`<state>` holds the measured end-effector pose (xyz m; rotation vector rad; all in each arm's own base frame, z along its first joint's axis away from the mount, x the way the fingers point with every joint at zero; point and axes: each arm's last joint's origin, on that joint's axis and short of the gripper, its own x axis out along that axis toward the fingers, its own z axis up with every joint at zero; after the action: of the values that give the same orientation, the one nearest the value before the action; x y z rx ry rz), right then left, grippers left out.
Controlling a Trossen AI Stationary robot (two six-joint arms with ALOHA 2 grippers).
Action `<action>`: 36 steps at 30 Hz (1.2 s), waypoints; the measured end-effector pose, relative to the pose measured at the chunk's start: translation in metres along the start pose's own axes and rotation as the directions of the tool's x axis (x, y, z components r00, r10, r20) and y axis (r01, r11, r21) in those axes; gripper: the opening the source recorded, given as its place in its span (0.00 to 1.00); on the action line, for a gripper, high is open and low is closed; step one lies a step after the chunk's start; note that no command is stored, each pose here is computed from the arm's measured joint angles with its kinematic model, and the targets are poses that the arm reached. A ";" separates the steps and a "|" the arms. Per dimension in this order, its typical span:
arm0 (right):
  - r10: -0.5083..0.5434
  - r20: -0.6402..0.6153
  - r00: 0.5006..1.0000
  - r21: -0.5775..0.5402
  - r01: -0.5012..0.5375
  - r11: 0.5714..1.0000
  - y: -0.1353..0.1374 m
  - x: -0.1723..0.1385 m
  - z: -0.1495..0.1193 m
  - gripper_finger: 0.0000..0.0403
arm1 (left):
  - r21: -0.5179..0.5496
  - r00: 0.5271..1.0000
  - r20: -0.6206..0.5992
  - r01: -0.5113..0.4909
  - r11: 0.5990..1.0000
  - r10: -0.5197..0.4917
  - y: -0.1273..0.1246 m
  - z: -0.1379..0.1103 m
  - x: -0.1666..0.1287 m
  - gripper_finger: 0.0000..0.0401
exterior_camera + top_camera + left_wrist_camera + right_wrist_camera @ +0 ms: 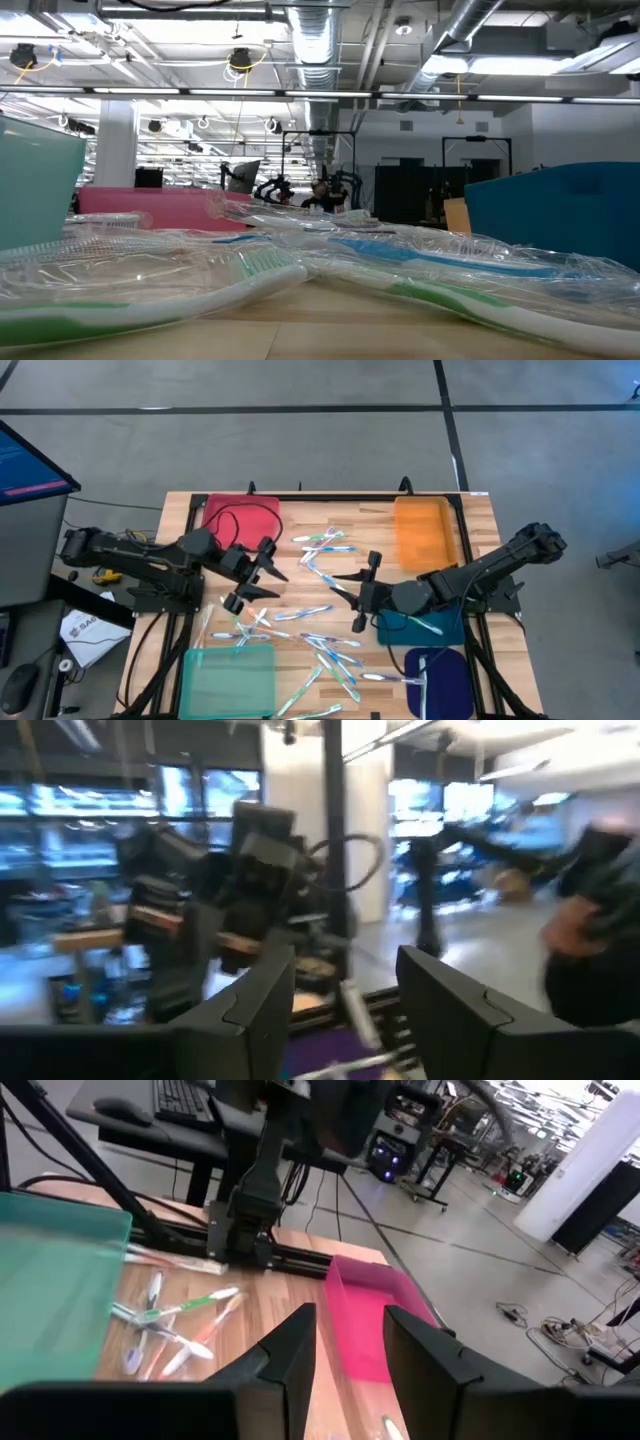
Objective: Pick & Place Toothbrushes
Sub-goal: Put the blue toothbrush into the green bin
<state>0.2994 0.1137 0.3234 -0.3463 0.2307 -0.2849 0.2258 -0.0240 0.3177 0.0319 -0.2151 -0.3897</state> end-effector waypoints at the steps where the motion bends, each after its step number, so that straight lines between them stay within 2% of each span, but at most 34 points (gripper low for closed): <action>1: 0.000 0.001 1.000 0.001 0.000 1.000 0.000 0.000 0.000 0.28 | 0.020 1.000 -0.013 -0.005 1.000 0.006 0.000 -0.002 0.000 0.43; 6: -0.020 -0.005 1.000 0.006 0.020 1.000 -0.005 0.004 -0.001 0.28 | -0.034 0.995 -0.097 -0.011 0.999 0.008 0.002 -0.015 0.004 0.43; 10: -0.039 -0.020 0.999 0.042 0.040 0.998 -0.010 0.009 -0.003 0.28 | -0.046 0.991 -0.122 -0.070 0.997 0.064 0.005 -0.018 0.004 0.43; 14: -0.048 -0.044 0.998 0.051 0.050 0.997 -0.013 0.012 -0.007 0.28 | -0.080 0.991 -0.123 -0.056 0.995 0.046 0.004 -0.018 0.004 0.43; 18: -0.054 -0.050 0.997 0.050 0.057 0.997 -0.014 0.013 -0.008 0.28 | -0.155 0.989 -0.103 0.089 0.984 -0.106 -0.001 -0.016 0.004 0.43; 21: -0.062 -0.057 0.996 0.048 0.064 0.997 -0.017 0.015 -0.009 0.28 | -0.137 0.962 -0.034 0.264 0.955 -0.271 -0.007 -0.006 0.000 0.43; 24: -0.047 -0.079 0.996 0.050 0.051 0.997 -0.017 0.016 -0.012 0.28 | -0.112 0.920 0.010 0.390 0.914 -0.391 -0.016 0.004 -0.004 0.43; 29: -0.032 -0.079 0.996 0.047 0.036 0.998 -0.017 0.016 -0.012 0.28 | -0.123 0.868 0.021 0.495 0.860 -0.496 -0.031 0.005 -0.004 0.43; 36: -0.033 -0.090 0.995 0.025 0.035 0.999 -0.018 0.017 -0.014 0.28 | -0.111 0.823 0.056 0.567 0.816 -0.565 -0.048 0.009 -0.002 0.43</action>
<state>0.3075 0.0878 0.3146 -0.3121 0.3090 -0.3373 0.2042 -0.0680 0.3224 -0.0312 -0.1989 -1.0045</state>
